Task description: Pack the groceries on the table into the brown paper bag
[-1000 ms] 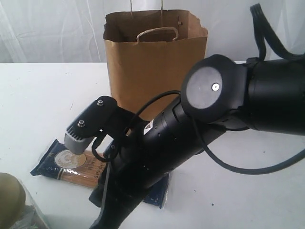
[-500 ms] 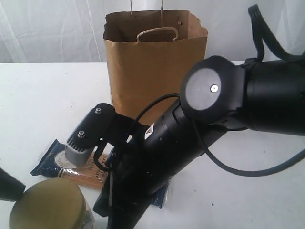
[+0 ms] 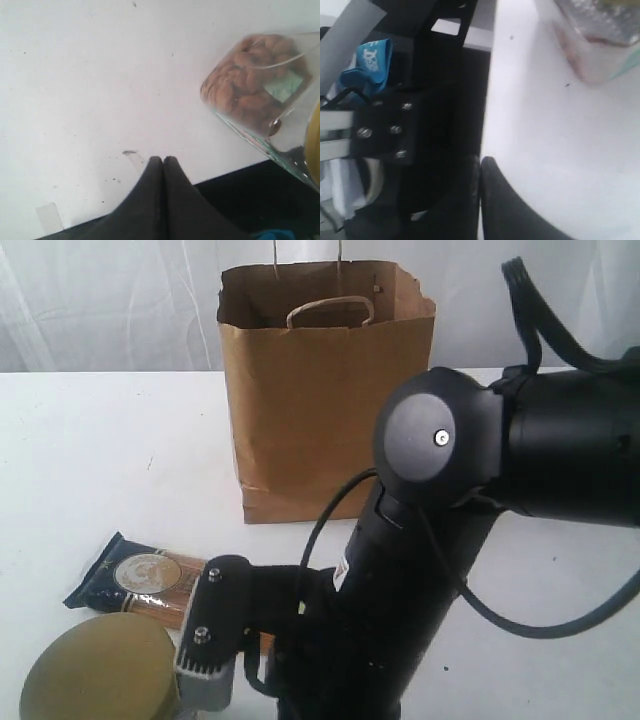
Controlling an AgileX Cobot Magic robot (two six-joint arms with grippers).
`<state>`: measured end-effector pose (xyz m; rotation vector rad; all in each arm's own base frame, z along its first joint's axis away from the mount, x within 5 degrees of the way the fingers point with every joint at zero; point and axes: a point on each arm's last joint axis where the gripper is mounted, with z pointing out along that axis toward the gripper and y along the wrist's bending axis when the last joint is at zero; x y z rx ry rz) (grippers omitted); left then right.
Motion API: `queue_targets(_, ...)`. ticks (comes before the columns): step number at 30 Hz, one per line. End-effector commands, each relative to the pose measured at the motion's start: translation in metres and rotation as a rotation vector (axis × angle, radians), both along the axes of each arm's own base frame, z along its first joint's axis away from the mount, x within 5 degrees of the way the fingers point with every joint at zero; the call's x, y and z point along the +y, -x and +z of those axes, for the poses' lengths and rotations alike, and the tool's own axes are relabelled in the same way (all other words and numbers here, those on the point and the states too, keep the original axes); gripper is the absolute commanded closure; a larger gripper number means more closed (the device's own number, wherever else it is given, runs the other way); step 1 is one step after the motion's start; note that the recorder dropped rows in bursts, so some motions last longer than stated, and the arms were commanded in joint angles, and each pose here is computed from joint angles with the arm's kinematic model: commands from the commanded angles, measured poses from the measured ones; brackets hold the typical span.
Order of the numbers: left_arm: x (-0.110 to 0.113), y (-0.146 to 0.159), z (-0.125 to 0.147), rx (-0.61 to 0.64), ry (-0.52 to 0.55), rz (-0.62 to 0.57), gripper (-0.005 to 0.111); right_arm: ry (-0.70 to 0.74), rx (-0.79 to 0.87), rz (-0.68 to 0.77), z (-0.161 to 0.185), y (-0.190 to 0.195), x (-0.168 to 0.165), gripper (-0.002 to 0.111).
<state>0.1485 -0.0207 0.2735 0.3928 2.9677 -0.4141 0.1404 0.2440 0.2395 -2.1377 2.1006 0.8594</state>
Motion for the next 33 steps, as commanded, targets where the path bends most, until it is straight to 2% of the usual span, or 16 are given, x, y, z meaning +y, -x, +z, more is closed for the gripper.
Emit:
queue_targets(1,-0.020,0.014,-0.006,0.103,0.234,-0.058,0.107,-0.097,-0.197,-0.147,-0.003,-0.025,0.010,0.108)
queue_targets(3,-0.029,0.018,-0.013,0.122,0.347,-0.069,0.107,-0.130,-0.248,-0.237,-0.006,-0.035,0.016,0.108)
queue_targets(5,-0.032,0.021,-0.022,0.139,0.396,-0.035,0.107,-0.123,-0.248,-0.284,-0.013,-0.040,0.019,0.108)
queue_targets(9,-0.033,0.028,-0.045,0.177,0.399,0.043,0.107,-0.076,-0.182,-0.339,-0.032,-0.043,0.025,0.108)
queue_targets(13,-0.034,0.033,-0.057,0.198,0.422,0.086,0.107,-0.054,-0.103,-0.366,-0.044,-0.043,0.030,0.108)
queue_targets(21,-0.044,0.010,-0.052,-0.081,0.615,0.167,0.107,-0.087,0.007,-0.348,-0.041,-0.034,0.034,0.108)
queue_targets(27,-0.043,0.005,-0.056,-0.093,0.606,0.157,0.107,-0.153,0.034,-0.352,-0.037,-0.033,0.039,0.108)
queue_targets(33,-0.036,-0.004,-0.052,-0.248,0.517,0.186,0.107,-0.144,0.038,-0.385,-0.035,-0.034,0.038,0.108)
